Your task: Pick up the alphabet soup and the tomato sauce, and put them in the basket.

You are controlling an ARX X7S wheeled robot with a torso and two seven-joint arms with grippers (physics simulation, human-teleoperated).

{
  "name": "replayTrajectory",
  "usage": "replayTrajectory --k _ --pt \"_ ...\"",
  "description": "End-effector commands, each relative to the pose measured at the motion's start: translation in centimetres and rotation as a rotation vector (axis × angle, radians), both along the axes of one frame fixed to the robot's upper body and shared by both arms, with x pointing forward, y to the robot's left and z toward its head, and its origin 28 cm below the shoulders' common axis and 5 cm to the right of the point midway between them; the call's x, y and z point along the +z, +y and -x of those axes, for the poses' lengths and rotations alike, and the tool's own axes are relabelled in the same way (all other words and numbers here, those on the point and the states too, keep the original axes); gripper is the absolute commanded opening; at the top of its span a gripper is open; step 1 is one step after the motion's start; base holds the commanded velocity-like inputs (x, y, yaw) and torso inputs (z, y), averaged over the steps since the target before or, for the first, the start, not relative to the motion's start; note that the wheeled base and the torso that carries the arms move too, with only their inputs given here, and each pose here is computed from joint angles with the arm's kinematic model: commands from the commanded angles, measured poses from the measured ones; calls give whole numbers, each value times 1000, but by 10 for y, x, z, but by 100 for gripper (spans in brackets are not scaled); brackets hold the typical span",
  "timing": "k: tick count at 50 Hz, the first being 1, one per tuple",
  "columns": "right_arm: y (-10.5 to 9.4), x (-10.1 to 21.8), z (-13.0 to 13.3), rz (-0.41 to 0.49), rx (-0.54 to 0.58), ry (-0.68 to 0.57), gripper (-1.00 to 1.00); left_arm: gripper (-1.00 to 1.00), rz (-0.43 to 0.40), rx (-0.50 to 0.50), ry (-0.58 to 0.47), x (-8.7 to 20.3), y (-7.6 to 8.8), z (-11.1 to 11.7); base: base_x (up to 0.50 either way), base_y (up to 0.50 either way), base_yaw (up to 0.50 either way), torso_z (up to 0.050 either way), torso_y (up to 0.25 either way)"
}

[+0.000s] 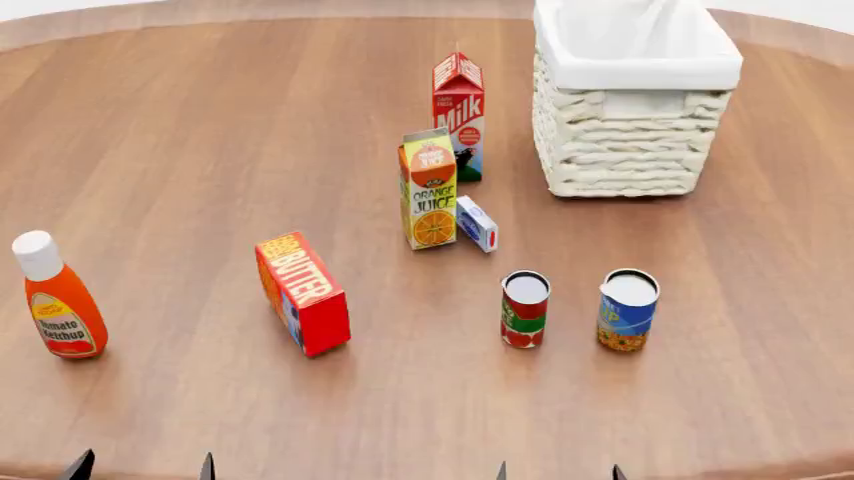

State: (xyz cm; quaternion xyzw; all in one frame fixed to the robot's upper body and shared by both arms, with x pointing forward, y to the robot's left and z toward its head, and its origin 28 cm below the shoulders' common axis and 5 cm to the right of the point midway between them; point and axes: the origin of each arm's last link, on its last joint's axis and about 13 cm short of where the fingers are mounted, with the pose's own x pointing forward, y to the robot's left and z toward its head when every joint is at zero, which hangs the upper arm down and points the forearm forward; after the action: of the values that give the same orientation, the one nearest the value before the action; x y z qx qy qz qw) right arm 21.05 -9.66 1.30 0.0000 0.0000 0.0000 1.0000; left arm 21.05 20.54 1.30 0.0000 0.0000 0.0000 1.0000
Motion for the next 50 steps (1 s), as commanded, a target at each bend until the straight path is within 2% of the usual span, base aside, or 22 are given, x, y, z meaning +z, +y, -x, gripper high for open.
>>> replayTrajectory --k 1,11,14,15,17,18,19,20,21,22,25,26,29,30,33,35,38,39,43,45,48,50 --pt "0 1 0 0 0 0 100 100 0 0 0 1 0 0 0 0 0 0 0" --pt "0 -3 0 17 -3 3 100 100 -31 16 3 11 -2 5 0 0 0 0 0" --pt "-1 2 -5 -39 -25 23 100 100 -23 37 -19 16 1 4 0 0 0 0 0" --pt "-2 11 -8 -76 -35 23 100 100 -7 29 -39 25 2 5 0 0 0 0 0" --pt "-3 20 -10 -107 -43 21 100 100 -26 20 -68 35 2 6 0 0 0 0 0" --pt "-5 32 -14 -183 -46 25 100 100 -122 54 -104 42 5 6 0 0 0 0 0" --pt "-6 40 -15 -202 -38 28 100 100 -141 68 -127 50 5 5 0 0 0 0 0" --pt "-8 48 -19 -202 -48 -7 100 100 -110 56 -172 61 8 6 0 0 0 0 0" --pt "-9 52 -21 -189 -41 -37 100 100 -123 71 -178 67 11 7 0 0 0 0 0" --pt "-11 73 -23 -211 -41 -77 100 100 -110 77 -207 80 15 7 0 0 0 0 0" --pt "-13 97 -24 -177 -53 -173 100 100 -132 106 -271 103 21 9 0 0 0 0 0" --pt "-13 113 -24 -128 -64 -235 100 100 -134 121 -301 113 24 11 0 0 0 0 0" --pt "-12 130 -20 -101 -58 -309 100 100 -178 138 -360 128 29 16 0 0 0 0 0" --pt "-13 138 -19 -102 -67 -332 100 100 -157 136 -384 136 31 19 0 0 0 0 0" --pt "-15 151 -17 -96 -75 -375 100 100 -171 138 -430 149 34 24 0 0 0 6 0" --pt "-17 150 -16 -91 -85 -393 100 100 -199 132 -467 156 35 28 0 0 0 29 0" --pt "-19 160 -14 -95 -95 -416 100 100 -170 150 -483 165 38 33 0 0 0 50 0" --pt "-21 172 -12 -94 -100 -429 100 100 -176 152 -489 166 38 35 0 0 0 50 0" --pt "-21 172 -11 -76 -110 -452 100 100 -179 150 -492 167 38 36 0 0 0 50 0" --pt "-22 181 -10 -75 -114 -453 100 100 -179 151 -496 169 38 37 0 0 0 50 0" --pt "-24 170 -13 -65 -141 -424 100 100 -167 138 -505 170 35 41 0 0 0 50 0" --pt "-24 179 -12 -67 -141 -425 100 100 -161 144 -518 173 35 42 0 0 0 50 0"
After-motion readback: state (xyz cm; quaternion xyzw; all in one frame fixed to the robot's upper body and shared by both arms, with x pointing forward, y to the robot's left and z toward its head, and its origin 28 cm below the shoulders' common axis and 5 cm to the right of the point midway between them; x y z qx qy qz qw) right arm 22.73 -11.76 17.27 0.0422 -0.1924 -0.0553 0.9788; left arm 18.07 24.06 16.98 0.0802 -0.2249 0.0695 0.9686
